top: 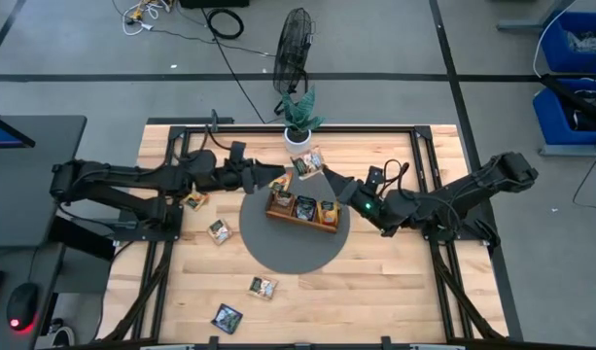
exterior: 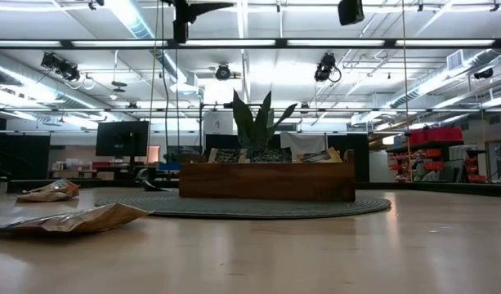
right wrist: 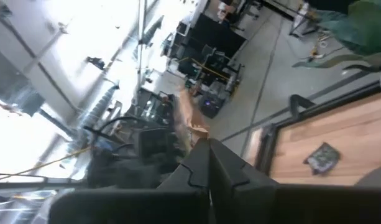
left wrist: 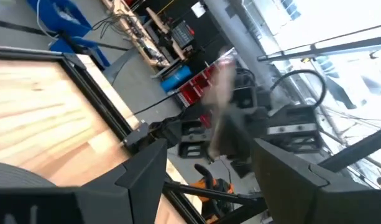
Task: Pick & Place Tea
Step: Put the brown tea bag into the left section of the wooden organizer
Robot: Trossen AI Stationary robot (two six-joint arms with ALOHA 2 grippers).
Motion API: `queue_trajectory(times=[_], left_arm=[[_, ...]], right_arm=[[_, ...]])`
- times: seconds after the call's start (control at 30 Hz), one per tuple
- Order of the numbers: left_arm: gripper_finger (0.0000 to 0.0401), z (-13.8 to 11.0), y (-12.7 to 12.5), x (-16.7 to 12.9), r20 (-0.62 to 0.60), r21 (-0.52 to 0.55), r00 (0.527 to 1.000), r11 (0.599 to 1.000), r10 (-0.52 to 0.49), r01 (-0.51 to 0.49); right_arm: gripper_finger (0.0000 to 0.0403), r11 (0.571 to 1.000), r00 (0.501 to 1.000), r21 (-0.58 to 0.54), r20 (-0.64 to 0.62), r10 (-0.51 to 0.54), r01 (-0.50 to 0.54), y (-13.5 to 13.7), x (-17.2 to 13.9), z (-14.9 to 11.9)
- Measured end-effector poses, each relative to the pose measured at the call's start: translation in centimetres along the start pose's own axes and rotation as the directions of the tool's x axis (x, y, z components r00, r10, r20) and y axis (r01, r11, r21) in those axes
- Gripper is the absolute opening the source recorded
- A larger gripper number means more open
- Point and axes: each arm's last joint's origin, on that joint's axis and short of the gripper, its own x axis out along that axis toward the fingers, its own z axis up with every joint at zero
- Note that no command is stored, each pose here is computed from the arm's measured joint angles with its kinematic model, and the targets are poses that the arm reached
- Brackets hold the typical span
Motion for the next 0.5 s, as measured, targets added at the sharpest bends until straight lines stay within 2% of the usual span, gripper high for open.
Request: queue_trajectory(times=[0.07,0.2,0.5], left_arm=[[0.0231,-0.2,0.2,0.4,0.003,-0.023,1.000,1.000,-0.007,0.007],[0.0217,-0.2,-0.1,1.1,0.035,-0.033,0.996,0.996,-0.081,0.082],[0.0197,-0.9,0.7,2.0,0.026,-0.037,0.997,0.997,-0.066,0.067]], right_arm=[[0.0000,1.000,1.000,0.004,-0.005,0.007,-0.007,0.0,0.2,0.1],[0.0000,1.000,1.000,0.010,-0.009,0.007,-0.007,-0.1,0.3,0.1],[0.0000,1.000,1.000,0.014,-0.018,0.012,-0.012,-0.1,0.3,0.1]])
